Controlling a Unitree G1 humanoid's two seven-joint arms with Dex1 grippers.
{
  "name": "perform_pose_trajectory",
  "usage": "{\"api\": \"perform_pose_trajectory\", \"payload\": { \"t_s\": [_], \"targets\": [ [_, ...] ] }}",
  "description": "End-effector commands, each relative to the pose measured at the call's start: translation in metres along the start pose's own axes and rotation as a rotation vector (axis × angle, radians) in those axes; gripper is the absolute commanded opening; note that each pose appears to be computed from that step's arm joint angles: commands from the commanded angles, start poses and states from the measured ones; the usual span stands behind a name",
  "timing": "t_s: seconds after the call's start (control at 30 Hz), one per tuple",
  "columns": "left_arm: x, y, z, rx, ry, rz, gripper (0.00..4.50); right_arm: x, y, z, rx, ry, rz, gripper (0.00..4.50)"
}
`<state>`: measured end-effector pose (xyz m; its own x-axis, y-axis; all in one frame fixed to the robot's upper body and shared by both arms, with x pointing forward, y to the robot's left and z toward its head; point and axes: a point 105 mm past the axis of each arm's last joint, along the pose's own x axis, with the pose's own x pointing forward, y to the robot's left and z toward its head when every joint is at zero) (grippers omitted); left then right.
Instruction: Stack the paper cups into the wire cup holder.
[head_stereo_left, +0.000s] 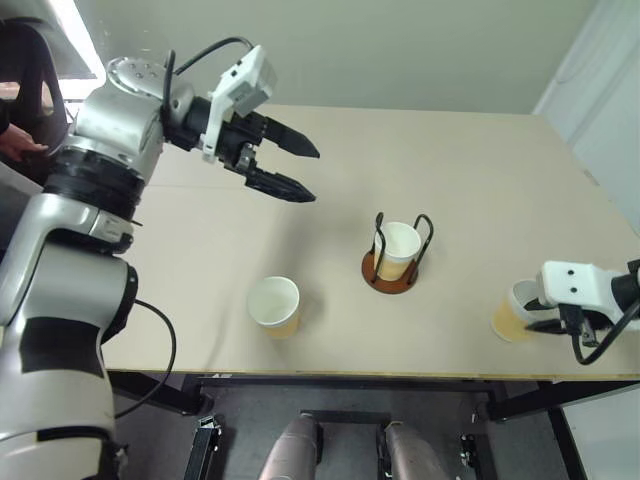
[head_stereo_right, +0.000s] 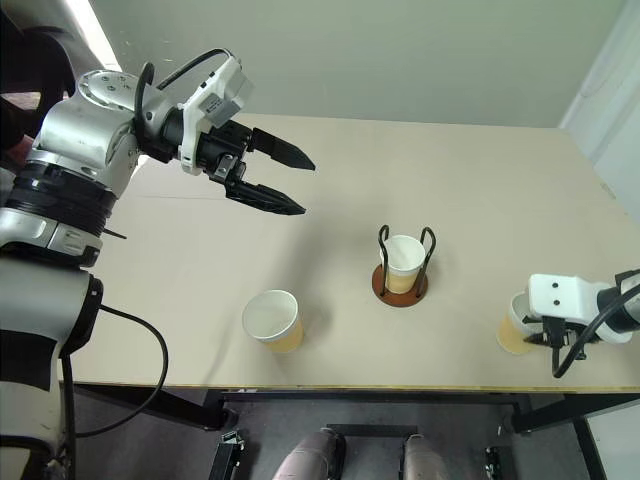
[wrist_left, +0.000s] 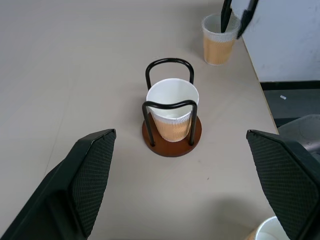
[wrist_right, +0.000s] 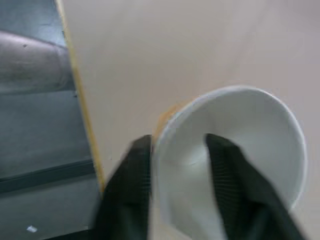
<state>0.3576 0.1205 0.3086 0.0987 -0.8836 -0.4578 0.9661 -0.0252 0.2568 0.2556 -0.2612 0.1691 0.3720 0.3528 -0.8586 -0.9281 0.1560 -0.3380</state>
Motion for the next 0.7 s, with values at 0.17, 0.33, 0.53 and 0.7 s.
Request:
{"api": "perform_pose_trajectory", "payload": {
  "t_s": [0.17, 0.33, 0.53, 0.7],
  "targets": [
    [-0.01, 0.0, 0.004, 0.019, -0.016, 0.008, 4.5, -0.03, -0.022, 0.036, -0.011, -0.092, -0.104, 0.03],
    [-0.014, 0.004, -0.002, 0.022, 0.01, 0.035, 4.5, -0.046, -0.027, 0.053, -0.025, -0.131, -0.136, 0.03],
    [-0.017, 0.004, -0.009, 0.026, 0.047, 0.041, 4.5, -0.083, -0.055, 0.101, -0.117, -0.247, -0.295, 0.03],
    [-0.016, 0.004, -0.01, 0.028, 0.052, 0.038, 4.5, -0.096, -0.06, 0.149, -0.202, -0.374, -0.3, 0.03]
  ]
}}
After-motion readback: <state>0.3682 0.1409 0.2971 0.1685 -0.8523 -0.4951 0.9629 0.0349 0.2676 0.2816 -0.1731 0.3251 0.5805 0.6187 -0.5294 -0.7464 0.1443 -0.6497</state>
